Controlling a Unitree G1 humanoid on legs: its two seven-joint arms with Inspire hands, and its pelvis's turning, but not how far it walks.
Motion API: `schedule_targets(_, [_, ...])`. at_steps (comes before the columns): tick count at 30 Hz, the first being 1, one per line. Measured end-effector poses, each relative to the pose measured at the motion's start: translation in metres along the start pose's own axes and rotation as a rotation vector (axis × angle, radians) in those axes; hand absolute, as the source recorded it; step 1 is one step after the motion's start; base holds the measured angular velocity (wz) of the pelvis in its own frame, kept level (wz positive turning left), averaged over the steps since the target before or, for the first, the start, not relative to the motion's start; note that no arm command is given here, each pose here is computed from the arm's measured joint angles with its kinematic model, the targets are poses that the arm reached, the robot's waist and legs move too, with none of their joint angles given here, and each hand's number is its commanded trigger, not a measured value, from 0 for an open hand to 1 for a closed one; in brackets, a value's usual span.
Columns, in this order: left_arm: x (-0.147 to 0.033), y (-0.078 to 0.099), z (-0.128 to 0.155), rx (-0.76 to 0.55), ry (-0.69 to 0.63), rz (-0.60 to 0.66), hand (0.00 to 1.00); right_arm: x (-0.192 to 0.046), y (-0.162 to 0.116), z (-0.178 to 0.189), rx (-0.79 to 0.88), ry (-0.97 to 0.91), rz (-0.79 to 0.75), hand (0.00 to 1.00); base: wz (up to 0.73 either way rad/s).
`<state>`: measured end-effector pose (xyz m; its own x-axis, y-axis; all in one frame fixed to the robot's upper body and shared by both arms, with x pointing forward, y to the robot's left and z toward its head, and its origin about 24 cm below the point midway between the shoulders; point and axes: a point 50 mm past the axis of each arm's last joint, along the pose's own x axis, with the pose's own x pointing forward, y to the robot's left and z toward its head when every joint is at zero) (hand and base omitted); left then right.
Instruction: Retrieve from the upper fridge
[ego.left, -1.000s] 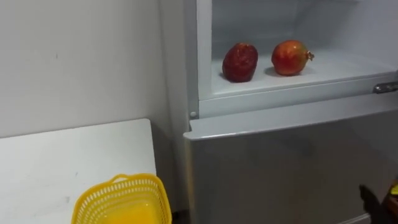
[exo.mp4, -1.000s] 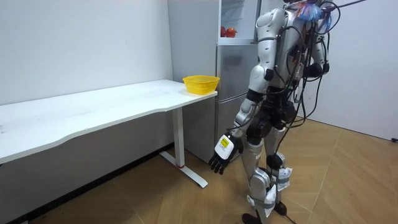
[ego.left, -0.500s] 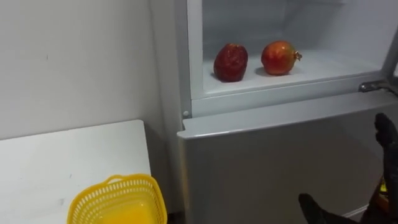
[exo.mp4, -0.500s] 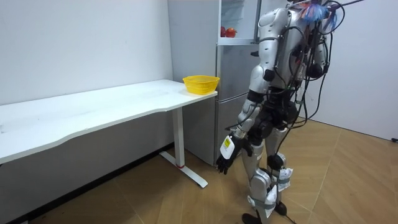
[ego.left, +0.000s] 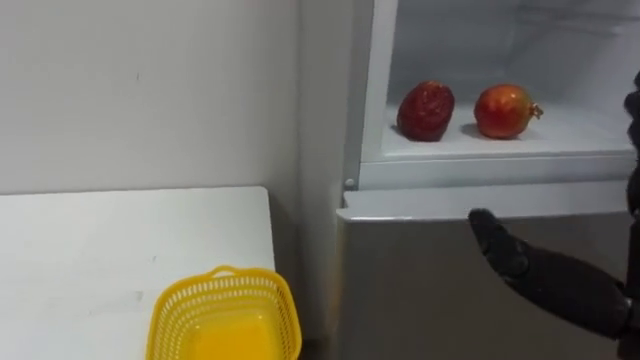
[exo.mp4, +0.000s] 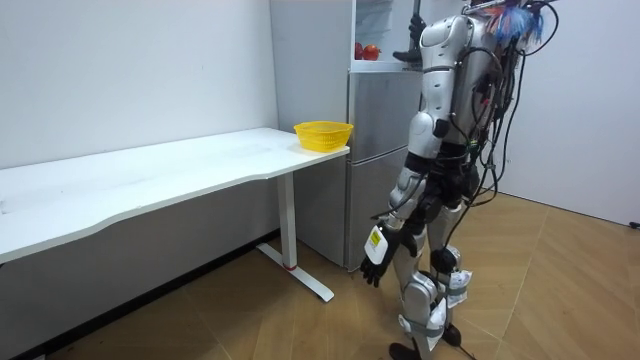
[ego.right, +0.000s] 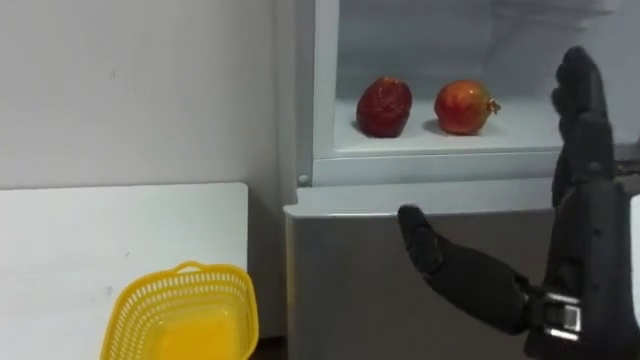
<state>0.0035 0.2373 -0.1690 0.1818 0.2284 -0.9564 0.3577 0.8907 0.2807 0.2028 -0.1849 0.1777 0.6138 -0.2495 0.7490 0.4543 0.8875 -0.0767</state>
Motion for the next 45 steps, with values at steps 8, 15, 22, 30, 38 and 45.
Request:
schedule_targets(8, [0.000,-0.001,-0.004,0.021,0.038,0.005,0.00,0.016,0.002,-0.015,0.018,0.024,-0.022,0.00,0.08])
schedule_targets(15, [-0.002,-0.004,-0.012,-0.007,0.060,-0.004,0.00,0.024,-0.011,-0.034,0.012,0.099,-0.056,0.00,0.13])
schedule_targets(22, [-0.003,0.004,-0.011,-0.040,0.055,0.006,0.00,0.032,-0.020,-0.054,-0.057,0.179,-0.036,0.00,0.07])
schedule_targets(30, [-0.002,0.005,-0.011,-0.011,0.064,-0.008,0.00,0.048,-0.017,-0.068,-0.058,0.209,-0.035,0.00,0.01])
schedule_targets(38, [-0.002,0.005,-0.009,-0.014,0.059,-0.045,0.00,0.064,-0.019,-0.076,-0.075,0.228,-0.014,0.00,0.01])
schedule_targets(45, [-0.002,0.009,-0.002,-0.013,0.027,-0.035,0.00,0.067,-0.018,-0.075,-0.049,0.226,-0.013,0.00,0.01])
